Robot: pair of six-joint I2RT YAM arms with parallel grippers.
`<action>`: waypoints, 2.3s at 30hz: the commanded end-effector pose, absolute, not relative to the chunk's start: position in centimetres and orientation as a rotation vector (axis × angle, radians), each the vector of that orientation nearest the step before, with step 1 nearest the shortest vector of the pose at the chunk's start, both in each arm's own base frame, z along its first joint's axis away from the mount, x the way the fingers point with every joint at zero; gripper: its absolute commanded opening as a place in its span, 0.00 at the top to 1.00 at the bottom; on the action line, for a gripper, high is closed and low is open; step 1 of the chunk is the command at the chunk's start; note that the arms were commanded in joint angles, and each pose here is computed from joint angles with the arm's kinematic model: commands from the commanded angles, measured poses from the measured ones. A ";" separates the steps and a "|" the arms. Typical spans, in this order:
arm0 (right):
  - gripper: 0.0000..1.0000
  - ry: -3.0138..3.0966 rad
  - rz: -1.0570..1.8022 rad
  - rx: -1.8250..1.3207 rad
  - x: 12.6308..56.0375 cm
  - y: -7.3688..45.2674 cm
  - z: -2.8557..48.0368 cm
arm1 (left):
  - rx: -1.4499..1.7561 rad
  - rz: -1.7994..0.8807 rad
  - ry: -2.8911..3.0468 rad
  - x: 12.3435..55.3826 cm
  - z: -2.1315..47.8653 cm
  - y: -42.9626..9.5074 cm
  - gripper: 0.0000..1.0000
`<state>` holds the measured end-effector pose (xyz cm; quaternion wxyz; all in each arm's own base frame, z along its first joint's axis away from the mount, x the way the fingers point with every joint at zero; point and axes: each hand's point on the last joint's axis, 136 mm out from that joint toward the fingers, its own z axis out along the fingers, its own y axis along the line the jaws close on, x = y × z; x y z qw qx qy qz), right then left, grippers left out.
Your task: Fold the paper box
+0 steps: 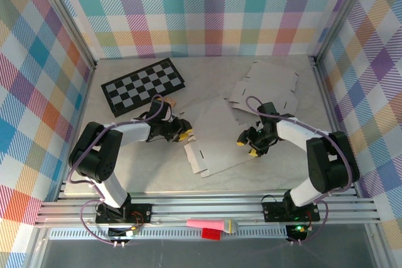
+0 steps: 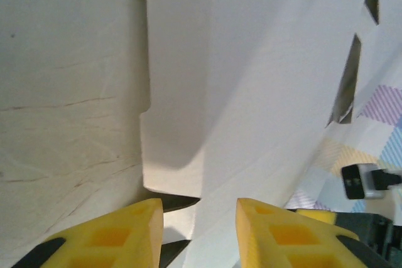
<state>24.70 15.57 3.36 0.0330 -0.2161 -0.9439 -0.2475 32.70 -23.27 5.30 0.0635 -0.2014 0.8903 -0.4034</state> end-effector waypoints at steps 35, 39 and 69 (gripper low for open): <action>0.45 -2.921 -0.641 -0.524 24.6 14.5 1.7 | 0.624 -0.900 3.024 26.3 3.6 -23.8 0.51; 0.45 -2.915 -0.636 -0.513 24.6 14.6 1.5 | 0.684 -0.837 3.054 25.7 3.0 -23.1 0.51; 0.46 -2.910 -0.613 -0.510 25.1 14.5 1.1 | 0.697 -0.897 3.040 25.6 4.6 -23.8 0.83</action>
